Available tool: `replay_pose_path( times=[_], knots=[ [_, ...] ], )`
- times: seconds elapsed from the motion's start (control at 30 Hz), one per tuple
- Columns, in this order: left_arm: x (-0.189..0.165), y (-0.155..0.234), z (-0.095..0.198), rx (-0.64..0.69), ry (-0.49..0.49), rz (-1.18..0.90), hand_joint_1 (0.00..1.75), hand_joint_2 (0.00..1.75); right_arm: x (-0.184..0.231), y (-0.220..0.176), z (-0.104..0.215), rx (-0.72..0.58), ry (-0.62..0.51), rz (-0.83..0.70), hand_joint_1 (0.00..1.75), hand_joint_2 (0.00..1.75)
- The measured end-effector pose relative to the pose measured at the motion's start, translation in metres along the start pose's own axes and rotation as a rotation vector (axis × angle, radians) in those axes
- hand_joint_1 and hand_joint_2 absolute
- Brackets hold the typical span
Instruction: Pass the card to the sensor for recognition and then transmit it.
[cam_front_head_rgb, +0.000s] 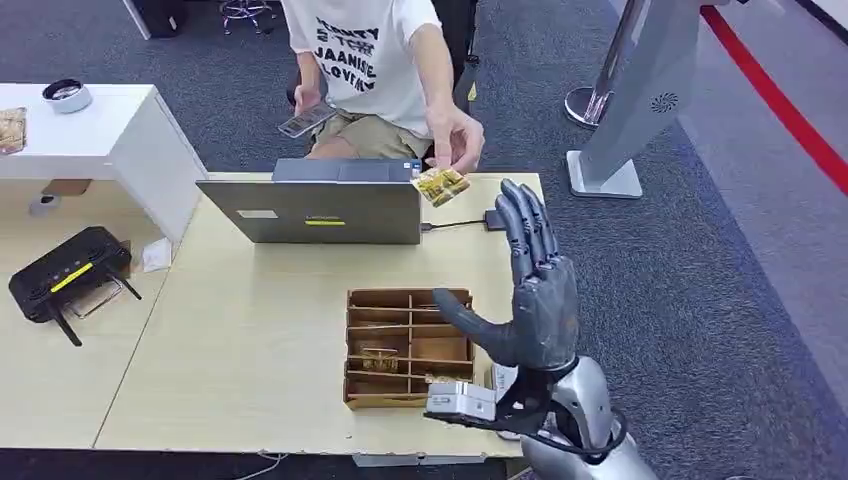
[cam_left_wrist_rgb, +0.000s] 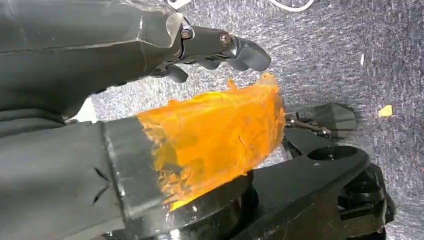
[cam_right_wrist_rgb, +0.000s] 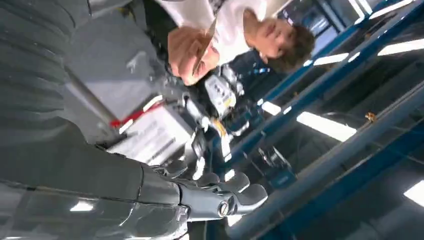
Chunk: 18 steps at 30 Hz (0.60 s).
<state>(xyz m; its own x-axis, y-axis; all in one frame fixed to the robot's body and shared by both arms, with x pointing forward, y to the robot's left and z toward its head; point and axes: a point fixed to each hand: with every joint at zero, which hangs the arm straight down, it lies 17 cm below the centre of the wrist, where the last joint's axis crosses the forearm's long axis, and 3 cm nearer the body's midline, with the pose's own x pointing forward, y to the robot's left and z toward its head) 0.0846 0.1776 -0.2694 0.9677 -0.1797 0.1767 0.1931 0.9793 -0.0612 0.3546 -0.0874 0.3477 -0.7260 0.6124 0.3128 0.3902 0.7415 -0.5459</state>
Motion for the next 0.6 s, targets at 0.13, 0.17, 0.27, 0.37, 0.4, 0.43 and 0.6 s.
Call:
replay_pose_path(
  times=[0.13,0.17,0.27,0.37,0.4,0.43,0.6],
  knots=[
    [0.002,-0.001,0.0,-0.009,0.007,-0.023,0.0,0.0,-0.006,0.01,-0.015,-0.001,-0.022,0.103,0.0,1.75],
    [0.004,-0.001,0.0,-0.01,0.006,-0.03,0.0,0.0,-0.008,0.014,-0.019,0.004,-0.026,0.129,0.0,1.75],
    [0.008,-0.002,0.001,-0.016,0.006,-0.054,0.0,0.0,-0.013,0.026,-0.029,0.021,-0.046,0.206,0.0,1.75],
    [0.01,-0.003,0.001,-0.022,0.009,-0.068,0.0,0.0,-0.019,0.039,-0.038,0.042,-0.059,0.272,0.0,1.75],
    [0.01,-0.003,0.001,-0.023,0.009,-0.073,0.0,0.0,-0.02,0.042,-0.041,0.047,-0.063,0.286,0.0,1.75],
    [0.011,-0.003,0.001,-0.023,0.008,-0.075,0.0,0.0,-0.023,0.047,-0.041,0.058,-0.062,0.297,0.0,1.75],
    [0.011,-0.003,0.001,-0.025,0.009,-0.084,0.0,0.0,-0.028,0.061,-0.043,0.087,-0.059,0.311,0.0,1.75]
  ],
)
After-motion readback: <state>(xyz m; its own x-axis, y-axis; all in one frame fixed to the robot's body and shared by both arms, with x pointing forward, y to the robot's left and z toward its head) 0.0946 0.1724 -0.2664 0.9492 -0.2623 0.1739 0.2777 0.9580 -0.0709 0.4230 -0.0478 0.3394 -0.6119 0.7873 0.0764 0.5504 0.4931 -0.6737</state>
